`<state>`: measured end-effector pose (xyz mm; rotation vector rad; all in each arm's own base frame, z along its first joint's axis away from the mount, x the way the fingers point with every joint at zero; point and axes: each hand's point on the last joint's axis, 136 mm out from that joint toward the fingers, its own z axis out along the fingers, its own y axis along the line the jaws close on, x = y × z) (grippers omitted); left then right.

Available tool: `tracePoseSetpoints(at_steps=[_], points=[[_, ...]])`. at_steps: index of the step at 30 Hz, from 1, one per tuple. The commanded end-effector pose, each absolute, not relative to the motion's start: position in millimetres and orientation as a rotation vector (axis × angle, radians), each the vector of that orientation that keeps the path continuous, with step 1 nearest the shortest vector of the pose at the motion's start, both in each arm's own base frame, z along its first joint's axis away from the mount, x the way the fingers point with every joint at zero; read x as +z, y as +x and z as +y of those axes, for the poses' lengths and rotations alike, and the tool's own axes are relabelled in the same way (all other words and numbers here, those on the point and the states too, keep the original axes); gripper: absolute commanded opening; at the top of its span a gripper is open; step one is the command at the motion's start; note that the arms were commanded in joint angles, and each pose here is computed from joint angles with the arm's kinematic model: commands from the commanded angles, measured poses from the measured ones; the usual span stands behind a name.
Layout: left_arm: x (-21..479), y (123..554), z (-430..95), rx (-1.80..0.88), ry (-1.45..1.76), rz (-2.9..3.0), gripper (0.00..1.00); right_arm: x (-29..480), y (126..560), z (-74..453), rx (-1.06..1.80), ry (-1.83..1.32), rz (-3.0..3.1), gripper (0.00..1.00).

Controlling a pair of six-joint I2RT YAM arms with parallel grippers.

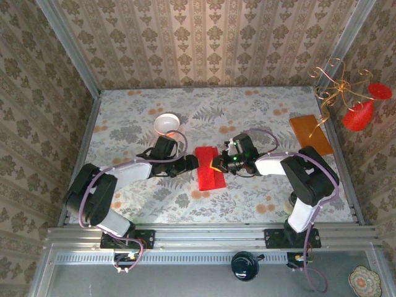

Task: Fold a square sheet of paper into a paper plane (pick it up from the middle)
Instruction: First fold in half a square sheet of paper at the center of the table.

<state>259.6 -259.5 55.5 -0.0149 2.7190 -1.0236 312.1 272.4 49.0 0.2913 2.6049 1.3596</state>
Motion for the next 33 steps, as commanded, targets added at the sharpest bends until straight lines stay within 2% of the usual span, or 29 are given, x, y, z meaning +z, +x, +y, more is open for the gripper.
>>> tracePoseSetpoints(at_steps=[1,15,22,33], points=[[56.4,264.5,-269.8,-0.981,0.028,2.722,0.76,46.2,320.1,265.7,1.311,0.294,2.586,0.0],[46.5,276.6,-297.5,-0.956,-0.01,2.764,0.59,41.6,323.9,243.4,1.147,0.261,2.655,0.0],[39.2,277.8,-296.3,-0.878,-0.013,2.794,0.54,39.5,327.5,244.6,1.15,0.26,2.656,0.0],[31.7,280.5,-308.7,-0.921,-0.041,2.838,0.48,39.3,331.2,245.5,1.165,0.258,2.648,0.0]])
